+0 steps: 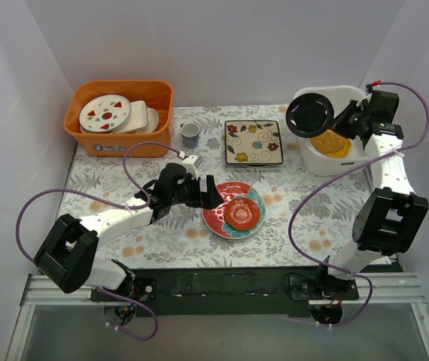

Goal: Place the plates into the plastic bin on the countertop
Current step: Place the plate in the plastic bin.

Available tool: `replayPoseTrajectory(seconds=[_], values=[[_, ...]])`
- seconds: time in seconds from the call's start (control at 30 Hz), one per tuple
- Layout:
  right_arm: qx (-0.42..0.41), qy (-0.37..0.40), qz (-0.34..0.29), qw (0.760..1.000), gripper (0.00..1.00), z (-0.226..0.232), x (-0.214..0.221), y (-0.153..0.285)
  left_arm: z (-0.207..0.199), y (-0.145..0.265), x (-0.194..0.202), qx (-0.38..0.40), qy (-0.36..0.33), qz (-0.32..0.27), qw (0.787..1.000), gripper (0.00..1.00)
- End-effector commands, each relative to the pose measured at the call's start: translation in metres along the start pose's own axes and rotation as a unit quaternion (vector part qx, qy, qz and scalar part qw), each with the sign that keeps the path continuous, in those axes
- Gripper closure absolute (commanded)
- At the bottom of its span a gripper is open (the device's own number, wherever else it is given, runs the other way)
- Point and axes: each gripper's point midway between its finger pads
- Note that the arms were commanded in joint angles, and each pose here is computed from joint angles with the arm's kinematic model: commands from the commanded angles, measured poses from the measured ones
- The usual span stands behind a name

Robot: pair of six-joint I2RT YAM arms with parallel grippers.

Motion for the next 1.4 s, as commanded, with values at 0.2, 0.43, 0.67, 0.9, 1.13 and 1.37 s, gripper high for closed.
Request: replayPoseTrajectory(seconds=[0.2,0.43,0.67,0.9,1.13,1.37], values=[[0.009,0.012,-0.119,0.993,0.99,0.011,-0.056,0.036,-0.003,0.001,-0.012,-0.002,-0.014,-0.012,1.0,0.02],[0.038,0.008,-0.155,0.987,0.99,-0.001,-0.07,0.048,-0.002,0.001,-0.011,-0.004,-0.013,-0.01,1.0,0.02],[0.075,0.006,-0.172,0.982,0.99,-0.019,-0.075,0.05,-0.001,0.001,-0.009,-0.005,-0.012,-0.008,1.0,0.02],[0.104,0.004,-0.172,0.98,0.99,-0.038,-0.072,0.043,-0.001,0.001,-0.006,-0.005,-0.008,-0.007,1.0,0.02],[0.139,0.0,-0.16,0.977,0.99,-0.064,-0.063,0.025,-0.001,0.002,-0.008,-0.004,-0.01,-0.01,1.0,0.02],[0.16,-0.001,-0.137,0.978,0.99,-0.082,-0.056,0.008,0.001,0.002,-0.006,-0.007,-0.007,-0.008,1.0,0.02]])
Point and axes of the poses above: each gripper's point midway between its finger pads, its own y axis back along the fingers, its own z axis along the line the jaws close on, x = y × z, and after that the axes turned 12 degrees about -y, right-handed
